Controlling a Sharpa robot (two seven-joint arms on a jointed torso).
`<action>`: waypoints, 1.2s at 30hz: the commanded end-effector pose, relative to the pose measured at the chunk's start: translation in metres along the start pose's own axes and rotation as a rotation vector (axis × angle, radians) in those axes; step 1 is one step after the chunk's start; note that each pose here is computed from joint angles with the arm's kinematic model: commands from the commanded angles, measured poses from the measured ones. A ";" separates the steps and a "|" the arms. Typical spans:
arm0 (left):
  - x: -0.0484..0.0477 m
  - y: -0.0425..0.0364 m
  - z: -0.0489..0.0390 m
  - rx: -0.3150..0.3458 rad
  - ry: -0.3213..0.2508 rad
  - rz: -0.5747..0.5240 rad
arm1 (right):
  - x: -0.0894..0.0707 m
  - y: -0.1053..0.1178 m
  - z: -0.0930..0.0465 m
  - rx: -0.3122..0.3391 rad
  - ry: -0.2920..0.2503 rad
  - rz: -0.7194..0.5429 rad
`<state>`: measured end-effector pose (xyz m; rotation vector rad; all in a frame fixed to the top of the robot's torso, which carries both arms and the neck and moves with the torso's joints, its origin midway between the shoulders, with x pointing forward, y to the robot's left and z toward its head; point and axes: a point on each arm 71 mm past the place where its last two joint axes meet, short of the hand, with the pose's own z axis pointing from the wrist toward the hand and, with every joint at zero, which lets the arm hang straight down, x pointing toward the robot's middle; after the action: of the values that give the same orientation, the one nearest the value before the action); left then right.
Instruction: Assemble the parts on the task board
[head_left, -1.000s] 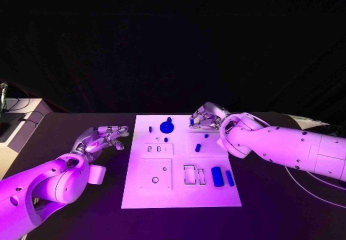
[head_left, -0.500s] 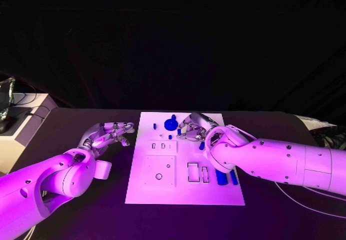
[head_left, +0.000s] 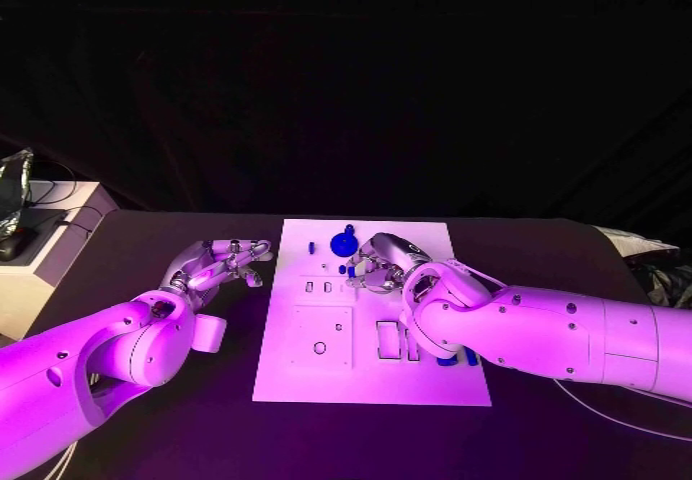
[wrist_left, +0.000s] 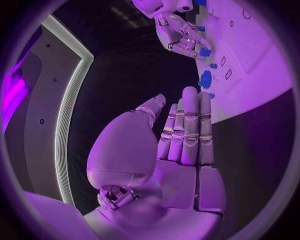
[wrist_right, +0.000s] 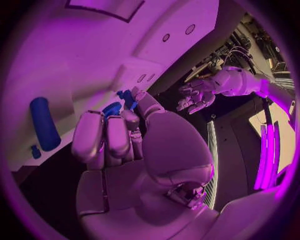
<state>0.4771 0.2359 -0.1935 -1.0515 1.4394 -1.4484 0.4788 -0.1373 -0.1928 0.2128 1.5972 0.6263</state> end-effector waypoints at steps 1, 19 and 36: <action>0.0025 -0.0006 0.0004 0.003 0.022 -0.011 | 0.002 0.003 -0.001 -0.013 0.001 -0.036; 0.0023 -0.0005 0.0004 0.002 0.022 -0.012 | 0.011 0.002 -0.001 0.007 0.046 -0.052; 0.0013 -0.0007 -0.0002 0.001 0.020 -0.010 | 0.016 -0.001 0.003 0.017 0.054 -0.058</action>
<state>0.4770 0.2369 -0.1938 -1.0528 1.4445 -1.4479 0.4814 -0.1307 -0.2023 0.1834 1.6348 0.5840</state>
